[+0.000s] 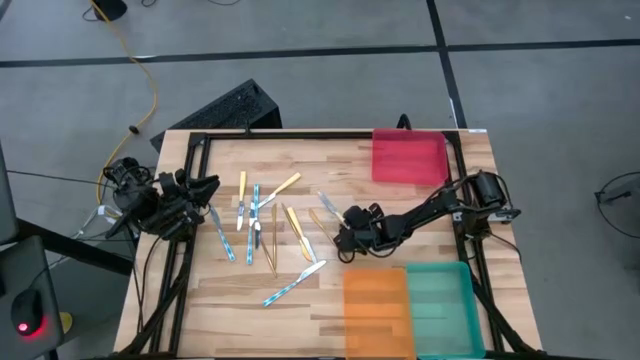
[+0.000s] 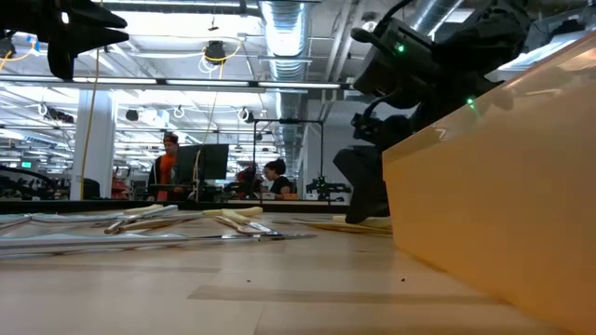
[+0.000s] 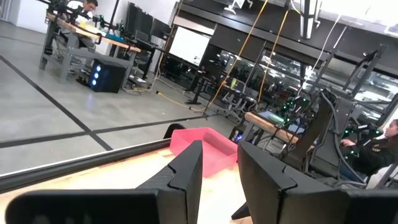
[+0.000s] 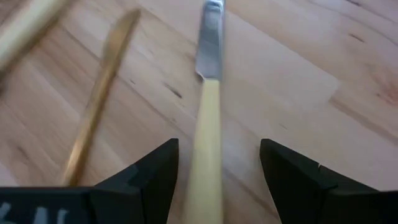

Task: Sort silverware by color (type)
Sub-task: Put the yellow knife into the orange bin

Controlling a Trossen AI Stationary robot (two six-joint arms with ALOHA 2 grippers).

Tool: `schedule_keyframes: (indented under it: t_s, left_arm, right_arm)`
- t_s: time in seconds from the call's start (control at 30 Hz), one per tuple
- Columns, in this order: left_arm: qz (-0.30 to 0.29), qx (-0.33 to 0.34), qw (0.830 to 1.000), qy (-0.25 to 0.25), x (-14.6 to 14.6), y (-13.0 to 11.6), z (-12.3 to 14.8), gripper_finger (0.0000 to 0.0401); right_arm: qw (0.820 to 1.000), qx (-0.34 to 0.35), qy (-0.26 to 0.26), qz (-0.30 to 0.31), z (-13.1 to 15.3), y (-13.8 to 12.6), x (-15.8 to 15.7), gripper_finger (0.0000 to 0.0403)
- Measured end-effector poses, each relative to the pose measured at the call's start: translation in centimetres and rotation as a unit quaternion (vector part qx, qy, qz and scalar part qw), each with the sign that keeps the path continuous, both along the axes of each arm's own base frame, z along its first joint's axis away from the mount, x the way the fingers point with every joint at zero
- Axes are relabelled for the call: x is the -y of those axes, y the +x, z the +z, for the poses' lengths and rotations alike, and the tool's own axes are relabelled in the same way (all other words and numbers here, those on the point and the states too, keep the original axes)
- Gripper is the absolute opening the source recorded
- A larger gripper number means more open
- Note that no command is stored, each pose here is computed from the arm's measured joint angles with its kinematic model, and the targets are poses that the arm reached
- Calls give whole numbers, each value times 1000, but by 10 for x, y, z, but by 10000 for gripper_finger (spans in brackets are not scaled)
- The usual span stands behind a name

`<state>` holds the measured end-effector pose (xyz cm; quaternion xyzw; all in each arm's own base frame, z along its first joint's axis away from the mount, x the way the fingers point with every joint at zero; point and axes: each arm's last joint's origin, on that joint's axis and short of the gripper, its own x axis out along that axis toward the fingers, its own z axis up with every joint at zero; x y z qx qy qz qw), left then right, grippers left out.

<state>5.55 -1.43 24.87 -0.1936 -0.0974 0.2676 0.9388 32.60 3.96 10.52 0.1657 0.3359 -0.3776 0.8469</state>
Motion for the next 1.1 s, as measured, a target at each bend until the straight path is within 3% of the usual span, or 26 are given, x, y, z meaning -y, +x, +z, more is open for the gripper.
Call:
schedule_keyframes:
  t_s: [0.27, 0.63, 1.1]
  left_arm:
    - [0, -2, 1000, 2, 0, 0, 0, 89]
    - [0, -7, 1000, 6, 0, 0, -2, 89]
    - [-1, -6, 1000, 5, 0, 0, -2, 89]
  right_arm:
    - [1000, -13, 19, 2, -8, -9, 6, 224]
    - [999, -23, 22, 2, -11, -12, 7, 79]
    - [1000, 4, 19, 0, -6, -9, 6, 74]
